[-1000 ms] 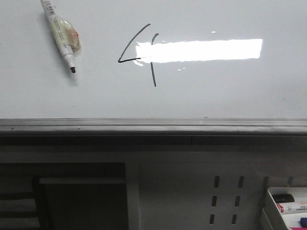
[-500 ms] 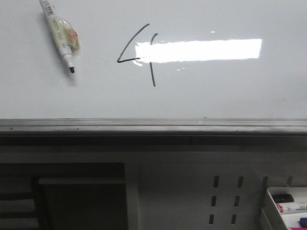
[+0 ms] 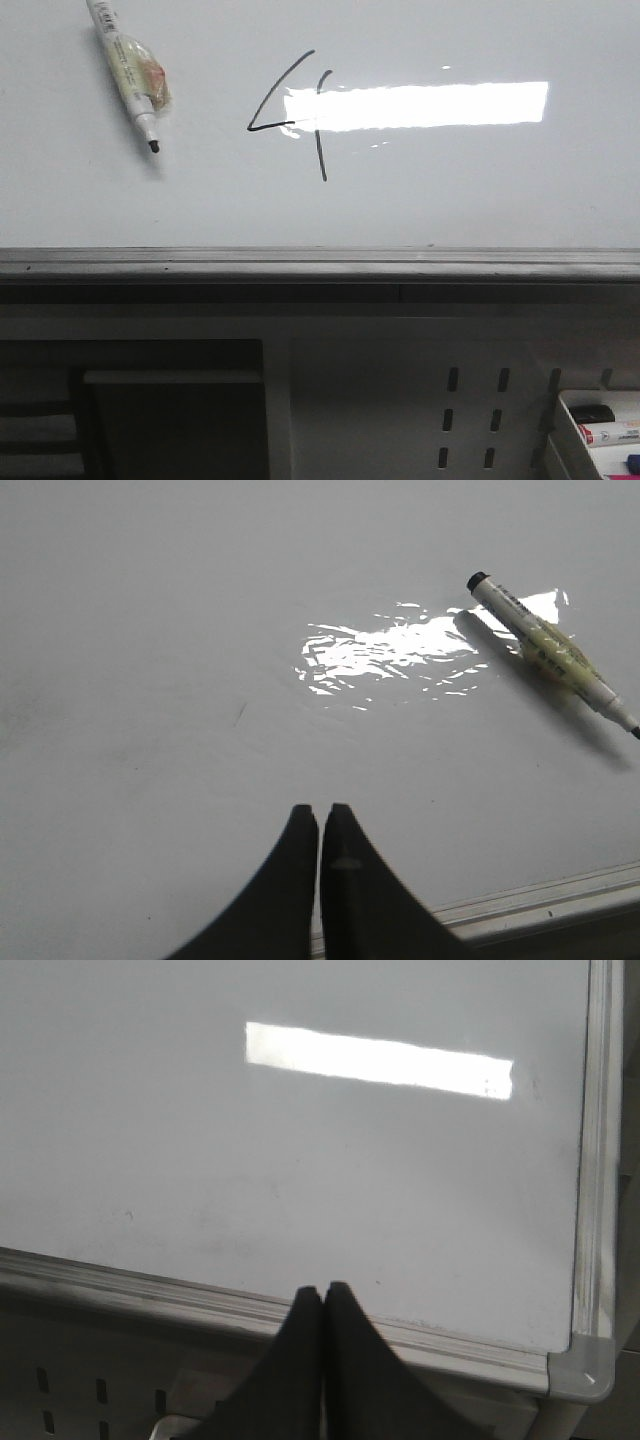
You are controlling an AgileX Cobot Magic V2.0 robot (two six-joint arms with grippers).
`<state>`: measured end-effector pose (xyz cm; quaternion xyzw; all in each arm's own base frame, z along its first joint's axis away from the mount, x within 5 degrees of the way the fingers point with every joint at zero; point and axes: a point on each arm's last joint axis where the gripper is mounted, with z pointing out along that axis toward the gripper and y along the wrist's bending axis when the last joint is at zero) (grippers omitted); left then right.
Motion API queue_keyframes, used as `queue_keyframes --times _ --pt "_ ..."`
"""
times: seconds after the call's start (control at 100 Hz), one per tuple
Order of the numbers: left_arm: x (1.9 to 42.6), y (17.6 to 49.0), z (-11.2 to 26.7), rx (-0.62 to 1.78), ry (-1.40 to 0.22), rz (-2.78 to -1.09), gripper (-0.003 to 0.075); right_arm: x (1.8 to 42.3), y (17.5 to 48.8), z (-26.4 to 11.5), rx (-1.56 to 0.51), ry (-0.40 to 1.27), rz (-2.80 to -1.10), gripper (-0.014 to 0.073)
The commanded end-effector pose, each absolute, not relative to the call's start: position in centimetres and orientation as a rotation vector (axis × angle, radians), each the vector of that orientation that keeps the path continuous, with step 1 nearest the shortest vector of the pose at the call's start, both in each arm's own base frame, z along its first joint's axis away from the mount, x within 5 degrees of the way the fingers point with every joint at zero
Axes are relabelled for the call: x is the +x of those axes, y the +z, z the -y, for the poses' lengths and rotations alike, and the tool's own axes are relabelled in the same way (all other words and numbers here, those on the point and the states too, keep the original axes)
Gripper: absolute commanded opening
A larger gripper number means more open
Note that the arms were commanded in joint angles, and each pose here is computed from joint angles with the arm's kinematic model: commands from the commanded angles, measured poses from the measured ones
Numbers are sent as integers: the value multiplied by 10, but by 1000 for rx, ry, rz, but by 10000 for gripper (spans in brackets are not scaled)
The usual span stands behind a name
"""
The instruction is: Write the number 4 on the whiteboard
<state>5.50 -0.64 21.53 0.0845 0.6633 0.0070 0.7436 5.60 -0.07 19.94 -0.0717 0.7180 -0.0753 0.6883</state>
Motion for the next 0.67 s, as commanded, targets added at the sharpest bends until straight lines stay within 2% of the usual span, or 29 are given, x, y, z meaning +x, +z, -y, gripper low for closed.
queue_keyframes --times 0.0,0.66 --pt "53 213 6 160 -3 -1389 -20 55 198 1 -164 -189 -1552 -66" --pt "53 213 6 160 -3 -1389 -20 55 197 1 -167 -191 -1569 -66"
